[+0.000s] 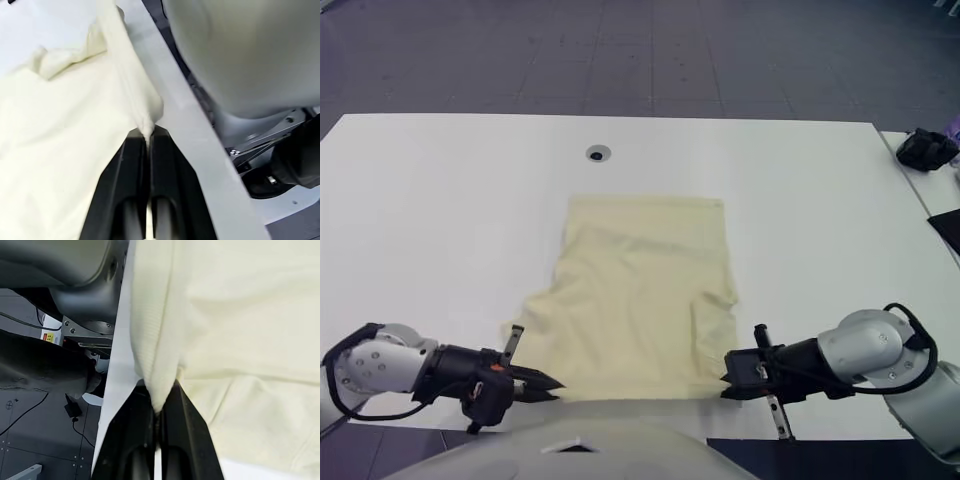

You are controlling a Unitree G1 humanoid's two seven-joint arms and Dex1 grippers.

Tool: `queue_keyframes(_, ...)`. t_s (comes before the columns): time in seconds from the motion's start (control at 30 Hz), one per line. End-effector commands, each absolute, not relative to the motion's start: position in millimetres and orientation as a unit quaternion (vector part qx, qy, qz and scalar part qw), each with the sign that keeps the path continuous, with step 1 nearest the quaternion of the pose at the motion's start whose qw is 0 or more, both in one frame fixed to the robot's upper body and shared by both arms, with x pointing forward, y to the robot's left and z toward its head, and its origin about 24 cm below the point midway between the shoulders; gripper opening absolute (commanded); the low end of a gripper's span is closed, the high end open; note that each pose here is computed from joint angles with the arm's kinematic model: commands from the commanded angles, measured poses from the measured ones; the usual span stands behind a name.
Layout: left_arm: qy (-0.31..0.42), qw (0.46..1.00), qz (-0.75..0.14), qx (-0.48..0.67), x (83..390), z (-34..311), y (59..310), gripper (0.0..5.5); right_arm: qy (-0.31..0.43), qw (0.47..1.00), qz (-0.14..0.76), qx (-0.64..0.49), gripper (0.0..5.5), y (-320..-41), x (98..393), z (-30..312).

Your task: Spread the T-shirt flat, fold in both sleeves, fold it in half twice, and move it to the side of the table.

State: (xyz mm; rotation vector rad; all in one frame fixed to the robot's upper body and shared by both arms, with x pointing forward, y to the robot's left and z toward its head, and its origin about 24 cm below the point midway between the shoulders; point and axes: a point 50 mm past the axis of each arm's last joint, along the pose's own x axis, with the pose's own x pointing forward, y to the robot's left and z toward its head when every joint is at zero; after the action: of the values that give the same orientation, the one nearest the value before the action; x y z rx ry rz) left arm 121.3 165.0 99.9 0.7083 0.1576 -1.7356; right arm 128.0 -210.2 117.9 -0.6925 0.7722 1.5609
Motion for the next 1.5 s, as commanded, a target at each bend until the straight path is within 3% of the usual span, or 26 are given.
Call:
queue_keyframes(0.03, 0.084, 0.591, -0.734, 0.324, 118.5, 94.8, 167.2, 0.46, 0.337, 0.605, 0.659, -0.294, 0.34, -210.9, 126.0, 118.0)
queue_keyframes(0.13, 0.089, 0.597, -0.739, 0.298, 118.8, 106.0, 170.2, 1.00, 0.343, 0.608, 0.669, -0.257, 0.85, -212.2, 124.2, 135.6)
queue_keyframes(0.27, 0.043, 0.663, -0.714, 0.220, 140.7, 147.7, 171.0, 1.67, 0.308, 0.669, 0.646, -0.203, 1.49, -223.7, 149.1, 172.9)
queue_keyframes(0.33, 0.003, 0.697, -0.685, 0.211, 164.7, 163.8, 170.3, 2.03, 0.269, 0.710, 0.623, -0.189, 1.83, -227.1, 169.2, 182.9)
queue_keyframes(0.43, -0.061, 0.759, -0.613, 0.210, 212.9, 175.8, 161.3, 2.51, 0.201, 0.798, 0.532, -0.201, 2.29, -223.8, 218.2, 171.0)
queue_keyframes(0.57, -0.072, 0.823, -0.467, 0.316, 292.9, 148.8, 152.8, 3.28, 0.165, 0.871, 0.339, -0.313, 3.03, -220.9, 280.5, 127.4)
queue_keyframes(0.67, -0.043, 0.805, -0.429, 0.408, 322.4, 114.5, 145.4, 3.79, 0.142, 0.866, 0.256, -0.407, 3.51, -216.4, 307.3, 100.4)
queue_keyframes(0.8, -0.022, 0.815, -0.410, 0.408, 335.3, 87.4, 137.4, 4.46, 0.131, 0.875, 0.203, -0.420, 4.15, -210.7, 326.3, 78.8)
queue_keyframes(1.0, 0.016, 0.806, -0.398, 0.437, 342.9, 58.2, 134.7, 5.40, 0.149, 0.869, 0.188, -0.433, 5.11, -215.1, 335.7, 54.1)
queue_keyframes(1.07, 0.033, 0.800, -0.398, 0.448, 342.7, 49.7, 135.8, 5.40, 0.159, 0.864, 0.193, -0.436, 5.36, -215.1, 336.3, 46.3)
queue_keyframes(1.23, 0.067, 0.799, -0.367, 0.471, 354.5, 44.3, 142.8, 5.40, 0.179, 0.852, 0.192, -0.454, 5.36, -211.0, 351.3, 37.2)
queue_keyframes(1.5, 0.096, 0.798, -0.306, 0.511, 381.2, 59.7, 143.6, 5.40, 0.160, 0.848, 0.137, -0.487, 5.36, -198.8, 384.7, 61.9)
